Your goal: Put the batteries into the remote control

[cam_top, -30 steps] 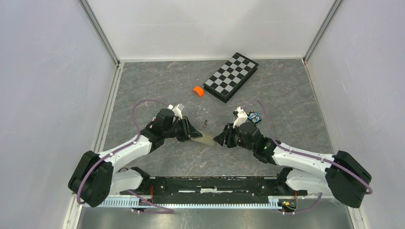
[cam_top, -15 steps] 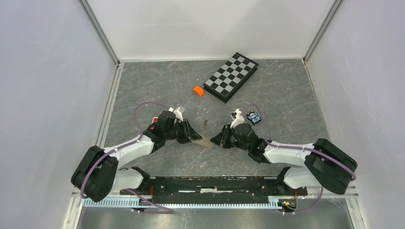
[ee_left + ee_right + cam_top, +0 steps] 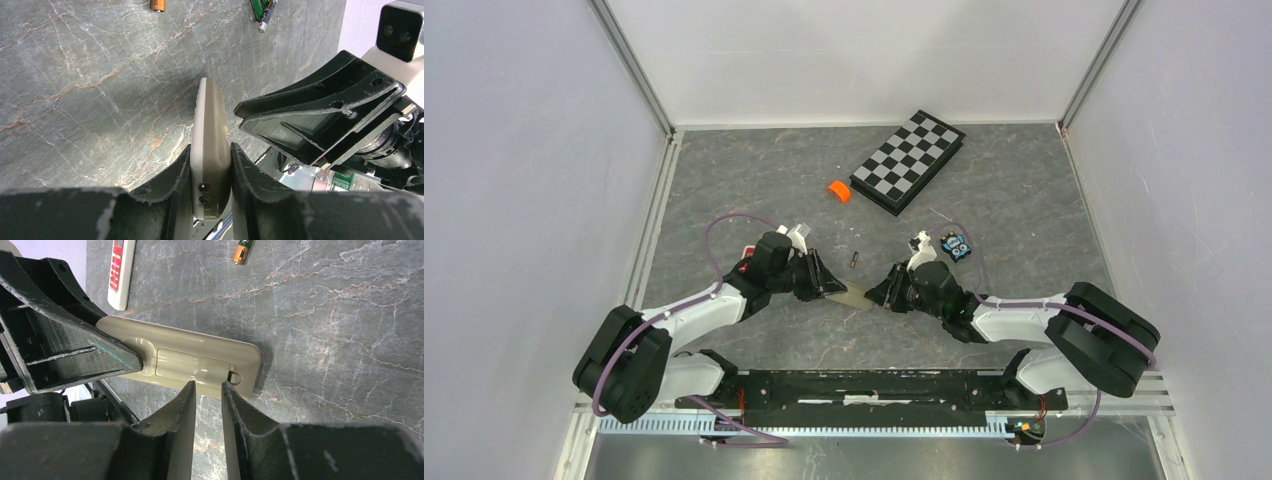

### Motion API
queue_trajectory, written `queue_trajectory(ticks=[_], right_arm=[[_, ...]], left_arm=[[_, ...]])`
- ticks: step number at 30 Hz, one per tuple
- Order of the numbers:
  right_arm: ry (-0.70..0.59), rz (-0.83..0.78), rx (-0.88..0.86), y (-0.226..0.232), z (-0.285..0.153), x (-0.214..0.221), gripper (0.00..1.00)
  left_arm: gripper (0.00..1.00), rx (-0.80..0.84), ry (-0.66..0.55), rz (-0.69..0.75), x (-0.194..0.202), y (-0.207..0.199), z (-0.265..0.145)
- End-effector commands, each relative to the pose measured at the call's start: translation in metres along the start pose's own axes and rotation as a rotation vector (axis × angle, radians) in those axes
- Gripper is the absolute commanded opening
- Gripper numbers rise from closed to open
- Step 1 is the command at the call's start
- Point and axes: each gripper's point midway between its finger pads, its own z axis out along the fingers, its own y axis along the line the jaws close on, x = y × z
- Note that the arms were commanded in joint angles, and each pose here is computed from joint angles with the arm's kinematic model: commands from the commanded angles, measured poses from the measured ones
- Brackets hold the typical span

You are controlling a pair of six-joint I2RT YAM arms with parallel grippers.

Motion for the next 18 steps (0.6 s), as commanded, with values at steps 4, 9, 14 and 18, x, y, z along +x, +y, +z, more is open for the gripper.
queue_trajectory(ticks=[4,9,14,18], right_arm=[[-0.072,0.031,-0.027,0.0024,0.0035,-0.0139,0.33],[-0.063,0.036,-0.045,0.0042,0.0059,-0.0118,0.38],[-0.053,0.047,-0.048,0.0036,0.0076,-0.0097,0.4],[-0.047,0.047,-0.04,0.0013,0.0081,-0.008,0.42]], left_arm=[[0.02,-0.037,0.005,0.021,0.0028,0.0085,-0.0009],[0.02,-0.037,0.008,0.014,0.0037,0.0087,-0.001],[0.02,-0.035,0.011,0.011,0.0046,0.0081,-0.0014],[0.02,-0.035,0.013,0.002,0.0058,0.0089,-0.0016]])
